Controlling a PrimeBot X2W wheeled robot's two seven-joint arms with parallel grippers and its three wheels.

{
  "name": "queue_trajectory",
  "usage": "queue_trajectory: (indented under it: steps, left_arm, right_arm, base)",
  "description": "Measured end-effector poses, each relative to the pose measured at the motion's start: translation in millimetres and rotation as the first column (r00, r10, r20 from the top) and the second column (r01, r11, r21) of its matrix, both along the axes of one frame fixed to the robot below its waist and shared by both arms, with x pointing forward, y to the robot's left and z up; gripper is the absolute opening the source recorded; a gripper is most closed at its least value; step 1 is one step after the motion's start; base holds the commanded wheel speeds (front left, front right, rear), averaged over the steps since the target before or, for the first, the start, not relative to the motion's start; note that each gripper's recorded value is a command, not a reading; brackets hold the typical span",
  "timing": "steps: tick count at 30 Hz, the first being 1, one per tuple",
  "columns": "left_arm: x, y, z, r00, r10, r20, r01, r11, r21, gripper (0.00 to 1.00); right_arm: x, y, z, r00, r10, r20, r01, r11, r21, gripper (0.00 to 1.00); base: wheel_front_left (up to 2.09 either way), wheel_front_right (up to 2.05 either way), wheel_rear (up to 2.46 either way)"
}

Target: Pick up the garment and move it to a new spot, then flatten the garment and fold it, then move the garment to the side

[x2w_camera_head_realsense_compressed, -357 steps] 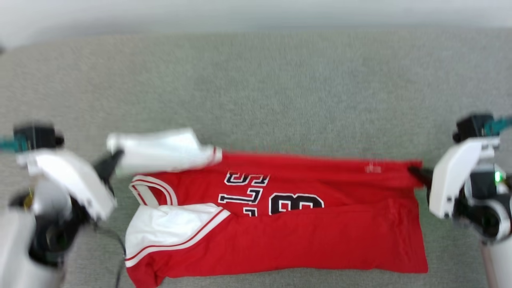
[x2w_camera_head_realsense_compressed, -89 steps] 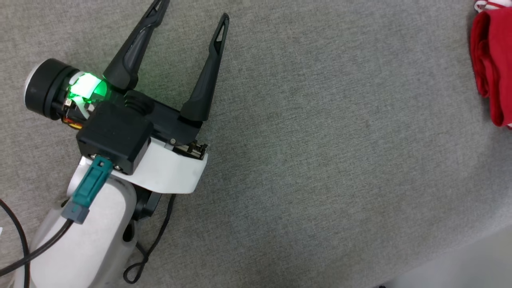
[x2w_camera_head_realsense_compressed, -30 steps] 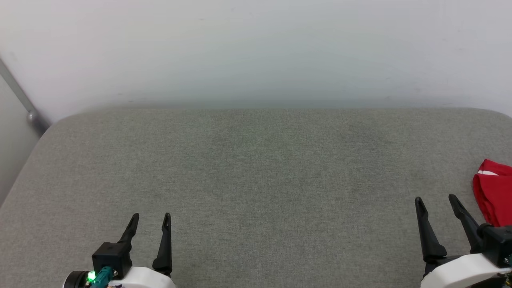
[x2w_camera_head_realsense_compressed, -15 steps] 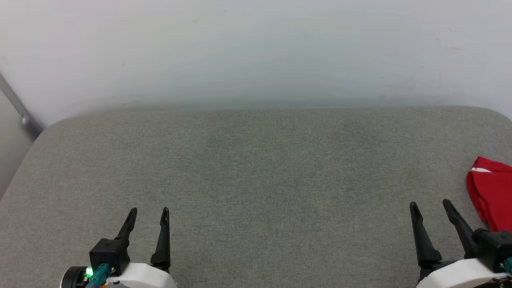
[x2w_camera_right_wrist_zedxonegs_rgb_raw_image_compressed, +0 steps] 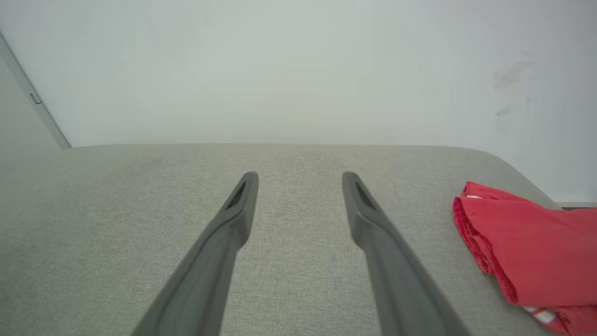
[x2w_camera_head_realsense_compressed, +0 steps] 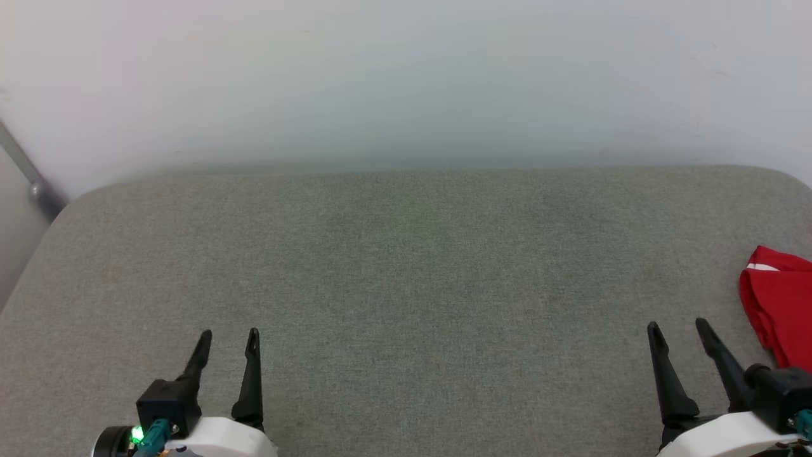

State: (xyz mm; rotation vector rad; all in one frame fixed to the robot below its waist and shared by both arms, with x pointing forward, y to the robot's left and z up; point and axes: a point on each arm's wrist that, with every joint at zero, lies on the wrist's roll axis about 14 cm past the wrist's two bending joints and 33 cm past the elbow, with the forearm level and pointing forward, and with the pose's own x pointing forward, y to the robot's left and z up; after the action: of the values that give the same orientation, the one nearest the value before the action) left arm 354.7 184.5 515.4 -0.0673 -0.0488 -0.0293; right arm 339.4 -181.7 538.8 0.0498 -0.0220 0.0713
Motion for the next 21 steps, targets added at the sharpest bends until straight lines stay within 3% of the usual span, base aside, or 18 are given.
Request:
queue_trajectory:
  steps: [4, 10, 21]
  left_arm:
    - [-6, -3, -17, 0.999, 0.003, -0.052, -0.003, 1.0, -0.013, 0.0]
    - [-6, -2, -25, 0.994, 0.011, -0.105, -0.024, 0.992, -0.123, 0.0]
    - [0, 6, -34, 0.985, 0.023, -0.174, -0.079, 0.942, -0.325, 0.0]
  right_arm:
    - [-2, 0, -13, 0.999, 0.001, -0.043, -0.001, 1.0, 0.005, 0.0]
    - [-2, 1, -21, 0.998, 0.008, -0.066, 0.0, 0.992, 0.123, 0.0]
    - [4, 1, -26, 0.997, 0.019, -0.079, 0.01, 0.937, 0.349, 0.0]
  base:
    - [0.0, 0.0, 0.0]
    - [0.0, 0.0, 0.0]
    - [0.0, 0.0, 0.0]
